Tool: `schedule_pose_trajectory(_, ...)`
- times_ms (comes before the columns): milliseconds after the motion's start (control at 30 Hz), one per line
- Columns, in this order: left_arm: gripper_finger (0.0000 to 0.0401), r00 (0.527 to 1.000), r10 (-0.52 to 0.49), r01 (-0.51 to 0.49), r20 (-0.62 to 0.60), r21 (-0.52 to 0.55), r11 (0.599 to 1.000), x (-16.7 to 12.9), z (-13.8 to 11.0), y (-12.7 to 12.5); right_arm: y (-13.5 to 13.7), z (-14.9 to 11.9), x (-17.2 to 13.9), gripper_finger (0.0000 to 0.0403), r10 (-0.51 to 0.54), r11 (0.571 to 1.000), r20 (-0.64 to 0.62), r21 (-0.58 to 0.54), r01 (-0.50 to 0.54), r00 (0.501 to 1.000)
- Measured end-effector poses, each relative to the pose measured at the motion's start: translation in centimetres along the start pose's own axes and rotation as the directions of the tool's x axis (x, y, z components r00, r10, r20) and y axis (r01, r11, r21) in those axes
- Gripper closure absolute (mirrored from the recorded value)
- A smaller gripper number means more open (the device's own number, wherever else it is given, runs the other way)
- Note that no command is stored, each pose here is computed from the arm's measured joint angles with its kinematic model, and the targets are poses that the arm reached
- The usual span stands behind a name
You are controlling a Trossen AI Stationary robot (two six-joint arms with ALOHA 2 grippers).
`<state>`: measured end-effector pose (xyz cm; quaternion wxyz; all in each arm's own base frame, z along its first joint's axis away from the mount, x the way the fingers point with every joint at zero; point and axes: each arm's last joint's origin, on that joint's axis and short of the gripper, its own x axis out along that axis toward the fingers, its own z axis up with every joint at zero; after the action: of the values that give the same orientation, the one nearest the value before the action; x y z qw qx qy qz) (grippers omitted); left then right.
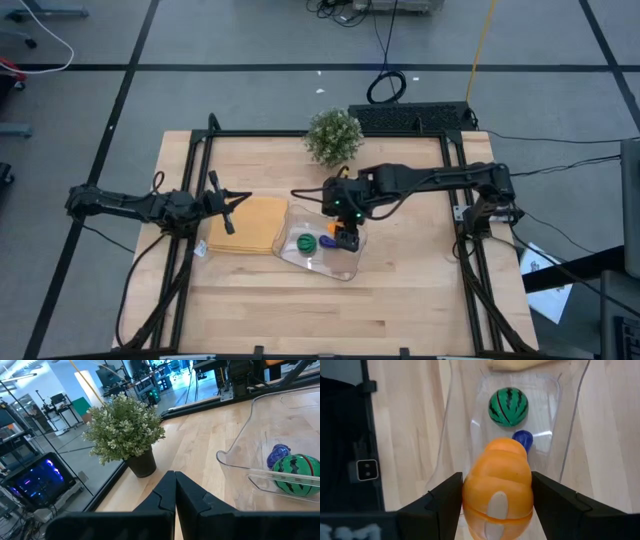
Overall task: Pick and placing Produce into tupperware
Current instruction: Put the bread into the transparent bin
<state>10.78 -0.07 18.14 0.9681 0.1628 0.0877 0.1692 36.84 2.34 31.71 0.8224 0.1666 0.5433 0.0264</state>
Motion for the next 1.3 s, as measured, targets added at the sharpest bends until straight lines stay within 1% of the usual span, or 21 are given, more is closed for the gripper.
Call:
schedule_pose_trajectory(233,0.0398,1.0,-0.001,0.001,-0.001,0.0,1.0,0.0,0.0,0.0,-0.3,0.2,1.9,0.0195,-0.01,1.0,-0.045,0.029,0.011,0.999)
schedule_pose_trajectory(367,0.0398,1.0,0.0,0.0,-0.001,0.0,1.0,0.0,0.0,0.0,-0.3,0.6,2.2,0.0195,-0.009,0.996,-0.022,0.085,0.011,1.0)
schedule_pose_trajectory(433,0.0398,1.0,0.0,0.0,-0.001,0.001,1.0,0.0,0.0,0.0,-0.1,1.0,2.6,0.0195,-0.017,0.994,0.015,0.109,0.016,1.0)
schedule_pose_trajectory(600,0.0398,1.0,0.0,0.0,-0.001,0.001,1.0,0.0,0.0,0.0,0.3,1.2,3.7,0.0195,-0.012,0.99,0.021,0.143,0.009,1.0)
schedule_pose_trajectory(700,0.0398,1.0,-0.001,0.001,-0.001,-0.001,1.0,0.0,0.0,0.0,0.2,1.2,4.8,0.0195,-0.022,0.983,-0.012,0.182,0.024,1.0)
schedule_pose_trajectory(900,0.0398,1.0,-0.001,0.001,-0.001,-0.001,1.0,0.0,0.0,0.0,-0.3,1.3,7.2,0.0195,-0.036,0.973,-0.057,0.225,0.049,0.998)
schedule_pose_trajectory(1033,0.0398,1.0,-0.001,0.001,-0.001,-0.003,1.0,0.0,0.0,0.0,-0.3,1.3,8.2,0.0195,-0.036,0.972,-0.072,0.231,0.052,0.997)
schedule_pose_trajectory(1300,0.0398,1.0,-0.003,0.003,-0.006,-0.001,1.0,0.0,-0.1,0.0,0.3,1.6,8.4,0.0195,-0.016,0.978,-0.028,0.206,0.021,0.999)
